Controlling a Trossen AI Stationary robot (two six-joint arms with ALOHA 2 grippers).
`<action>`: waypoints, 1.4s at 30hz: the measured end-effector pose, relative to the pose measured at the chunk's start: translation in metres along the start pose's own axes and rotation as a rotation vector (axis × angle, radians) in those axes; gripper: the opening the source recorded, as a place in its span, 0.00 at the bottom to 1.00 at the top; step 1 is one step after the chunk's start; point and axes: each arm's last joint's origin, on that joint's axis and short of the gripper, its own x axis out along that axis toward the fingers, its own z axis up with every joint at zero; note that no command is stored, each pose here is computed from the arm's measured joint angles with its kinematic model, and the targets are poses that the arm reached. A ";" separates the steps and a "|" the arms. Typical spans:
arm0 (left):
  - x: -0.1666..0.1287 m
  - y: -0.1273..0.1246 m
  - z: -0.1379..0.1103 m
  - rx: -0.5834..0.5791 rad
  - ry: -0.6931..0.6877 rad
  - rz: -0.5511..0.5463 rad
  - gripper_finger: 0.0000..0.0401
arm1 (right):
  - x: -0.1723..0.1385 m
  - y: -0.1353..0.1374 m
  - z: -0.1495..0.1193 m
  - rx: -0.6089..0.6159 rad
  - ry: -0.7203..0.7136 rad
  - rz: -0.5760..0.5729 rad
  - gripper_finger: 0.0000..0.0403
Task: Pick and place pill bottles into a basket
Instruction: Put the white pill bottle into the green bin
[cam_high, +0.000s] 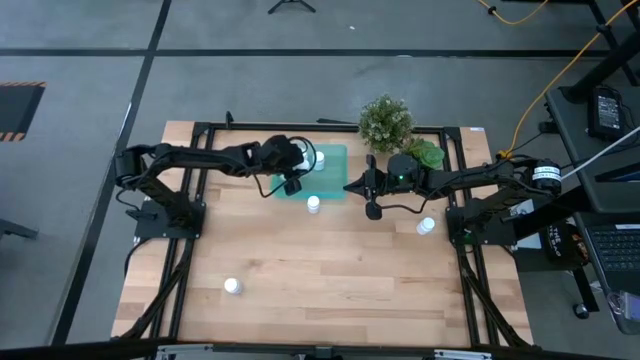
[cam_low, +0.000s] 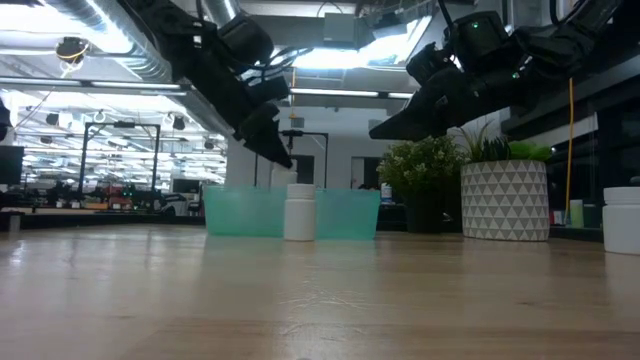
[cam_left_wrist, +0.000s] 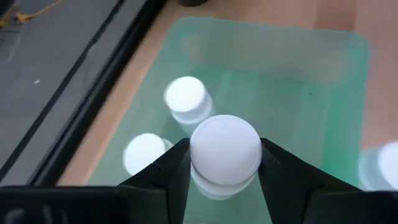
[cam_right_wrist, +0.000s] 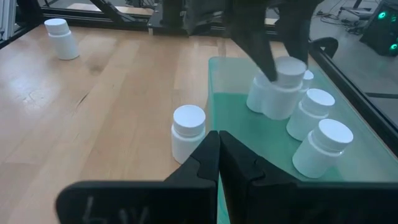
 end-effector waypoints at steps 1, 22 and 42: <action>0.001 0.000 0.000 -0.007 -0.004 0.008 0.38 | 0.000 0.000 0.000 0.000 0.000 0.000 0.03; 0.029 0.010 -0.023 -0.086 0.005 0.070 0.38 | 0.000 0.000 -0.001 0.002 0.007 0.001 0.03; 0.030 0.008 -0.036 -0.129 0.004 0.027 0.38 | 0.000 0.000 -0.001 0.002 0.008 0.001 0.03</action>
